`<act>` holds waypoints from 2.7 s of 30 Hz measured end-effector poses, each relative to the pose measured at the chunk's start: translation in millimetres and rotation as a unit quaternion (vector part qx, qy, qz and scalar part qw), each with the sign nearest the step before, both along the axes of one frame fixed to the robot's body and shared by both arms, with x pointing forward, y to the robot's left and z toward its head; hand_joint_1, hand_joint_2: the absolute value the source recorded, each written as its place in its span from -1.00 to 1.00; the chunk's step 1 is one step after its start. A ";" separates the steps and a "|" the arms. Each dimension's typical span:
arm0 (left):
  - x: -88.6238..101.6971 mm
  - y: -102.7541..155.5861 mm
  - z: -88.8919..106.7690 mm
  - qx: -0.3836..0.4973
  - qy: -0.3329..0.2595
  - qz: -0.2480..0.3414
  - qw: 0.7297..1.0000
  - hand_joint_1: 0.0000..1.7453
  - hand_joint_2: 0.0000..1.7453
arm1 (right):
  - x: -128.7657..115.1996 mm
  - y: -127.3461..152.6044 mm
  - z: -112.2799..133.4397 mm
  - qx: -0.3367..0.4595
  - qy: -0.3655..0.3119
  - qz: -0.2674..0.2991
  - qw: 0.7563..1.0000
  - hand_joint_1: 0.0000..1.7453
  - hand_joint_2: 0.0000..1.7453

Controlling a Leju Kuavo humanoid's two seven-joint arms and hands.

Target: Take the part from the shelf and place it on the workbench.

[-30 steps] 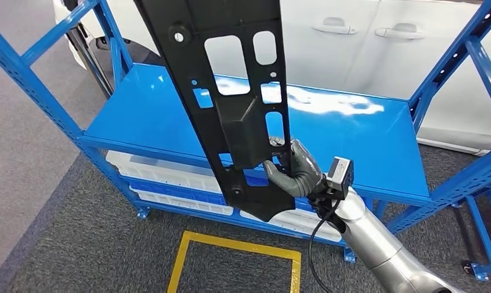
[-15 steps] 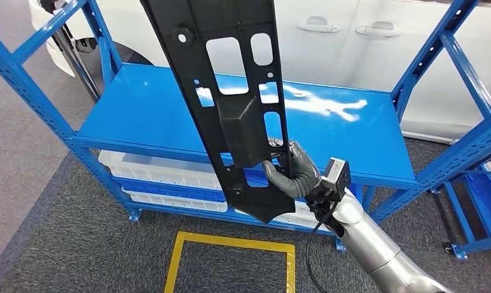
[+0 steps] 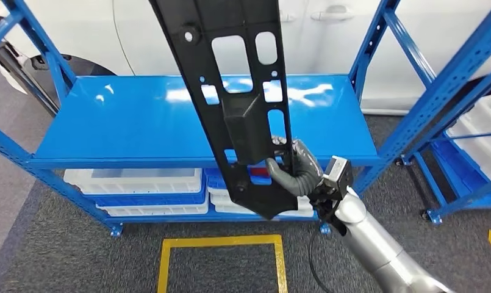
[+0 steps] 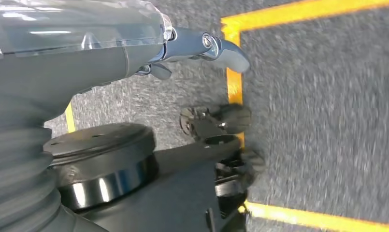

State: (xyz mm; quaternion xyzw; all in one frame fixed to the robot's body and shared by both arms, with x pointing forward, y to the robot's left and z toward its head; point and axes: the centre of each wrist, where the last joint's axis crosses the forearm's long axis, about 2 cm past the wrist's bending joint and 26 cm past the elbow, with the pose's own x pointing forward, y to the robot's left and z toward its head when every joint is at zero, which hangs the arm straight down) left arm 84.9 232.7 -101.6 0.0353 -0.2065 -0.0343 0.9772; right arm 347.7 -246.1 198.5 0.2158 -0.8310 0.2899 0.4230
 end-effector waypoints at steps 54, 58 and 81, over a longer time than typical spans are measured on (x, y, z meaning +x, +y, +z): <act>0.4 -1.0 0.2 -0.003 -0.001 0.004 1.000 -1.00 1.00 | 2.8 -2.2 2.2 -0.005 -0.005 -0.008 1.000 1.00 1.00; -0.5 -2.0 0.1 -0.004 -0.002 0.003 1.000 -1.00 1.00 | 2.8 -2.4 4.3 -0.002 -0.008 -0.009 1.000 1.00 1.00; -1.3 -1.0 -0.2 -0.004 0.002 0.006 1.000 -1.00 1.00 | -1.0 -6.2 1.9 0.004 0.001 -0.012 1.000 1.00 1.00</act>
